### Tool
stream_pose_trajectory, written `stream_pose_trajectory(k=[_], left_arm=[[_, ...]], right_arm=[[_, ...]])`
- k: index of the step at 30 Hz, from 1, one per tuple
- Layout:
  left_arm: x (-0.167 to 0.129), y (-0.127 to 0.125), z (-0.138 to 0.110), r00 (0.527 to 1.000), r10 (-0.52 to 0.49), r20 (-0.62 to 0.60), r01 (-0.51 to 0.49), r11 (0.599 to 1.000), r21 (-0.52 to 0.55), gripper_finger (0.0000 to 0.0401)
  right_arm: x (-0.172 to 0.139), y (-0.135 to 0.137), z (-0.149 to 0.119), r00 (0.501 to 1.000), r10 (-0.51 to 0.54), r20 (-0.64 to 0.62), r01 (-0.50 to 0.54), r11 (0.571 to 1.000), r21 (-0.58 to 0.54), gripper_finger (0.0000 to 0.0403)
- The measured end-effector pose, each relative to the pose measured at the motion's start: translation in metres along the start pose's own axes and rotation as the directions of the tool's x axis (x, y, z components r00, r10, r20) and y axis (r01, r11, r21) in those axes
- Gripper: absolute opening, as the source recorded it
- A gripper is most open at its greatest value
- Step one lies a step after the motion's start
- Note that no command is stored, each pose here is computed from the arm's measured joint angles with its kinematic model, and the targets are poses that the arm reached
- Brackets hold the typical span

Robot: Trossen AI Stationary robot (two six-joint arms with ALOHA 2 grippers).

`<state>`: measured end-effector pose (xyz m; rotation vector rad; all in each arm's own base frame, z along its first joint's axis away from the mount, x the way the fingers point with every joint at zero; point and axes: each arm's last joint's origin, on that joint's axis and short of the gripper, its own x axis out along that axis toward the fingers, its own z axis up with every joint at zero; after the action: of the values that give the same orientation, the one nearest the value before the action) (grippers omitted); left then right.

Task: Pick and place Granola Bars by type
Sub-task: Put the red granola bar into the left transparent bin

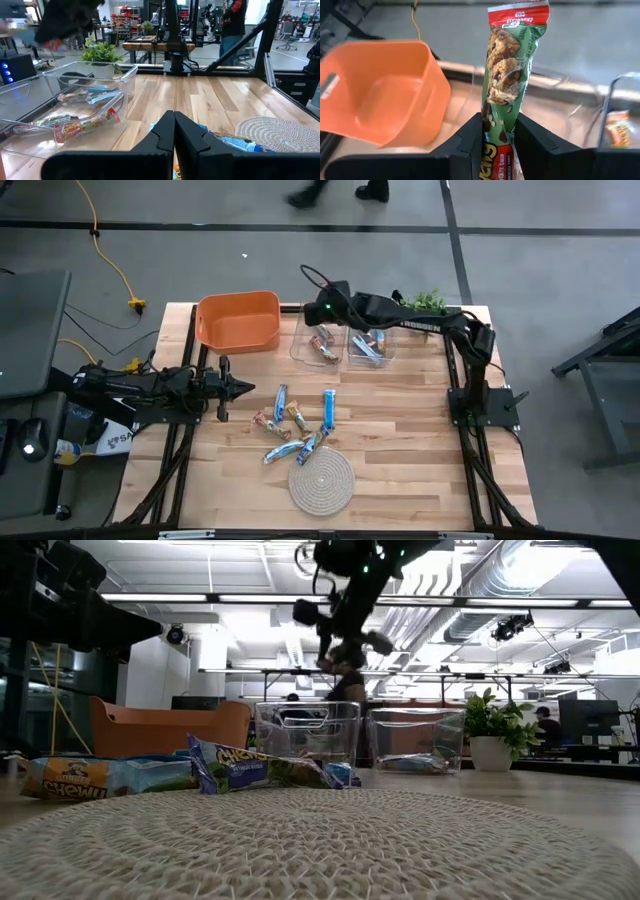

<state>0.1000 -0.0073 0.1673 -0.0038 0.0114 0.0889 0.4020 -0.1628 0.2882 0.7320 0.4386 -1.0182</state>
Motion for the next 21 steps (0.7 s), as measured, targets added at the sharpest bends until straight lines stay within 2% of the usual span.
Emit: stream_pose_trajectory(k=[5,10,17,21], left_arm=[[0.000,0.000,0.000,1.000,0.000,0.000,0.000,1.000,0.000,0.0000],[0.000,0.000,0.000,1.000,0.000,-0.001,0.000,1.000,0.000,0.0000],[0.000,0.000,0.000,1.000,0.000,-0.001,0.000,1.000,0.000,0.0000],[0.000,0.000,0.000,1.000,0.000,0.000,0.000,1.000,0.000,0.0000]], right_arm=[[0.031,-0.009,-0.008,0.991,0.025,-0.129,-0.018,0.998,0.053,0.0089],[0.050,-0.011,-0.021,0.958,0.090,-0.273,-0.072,0.994,0.077,0.0089],[0.052,-0.013,-0.028,0.948,0.048,-0.313,-0.035,0.998,0.046,0.0091],[0.051,-0.013,-0.029,0.940,0.063,-0.335,-0.053,0.998,0.039,0.0103]])
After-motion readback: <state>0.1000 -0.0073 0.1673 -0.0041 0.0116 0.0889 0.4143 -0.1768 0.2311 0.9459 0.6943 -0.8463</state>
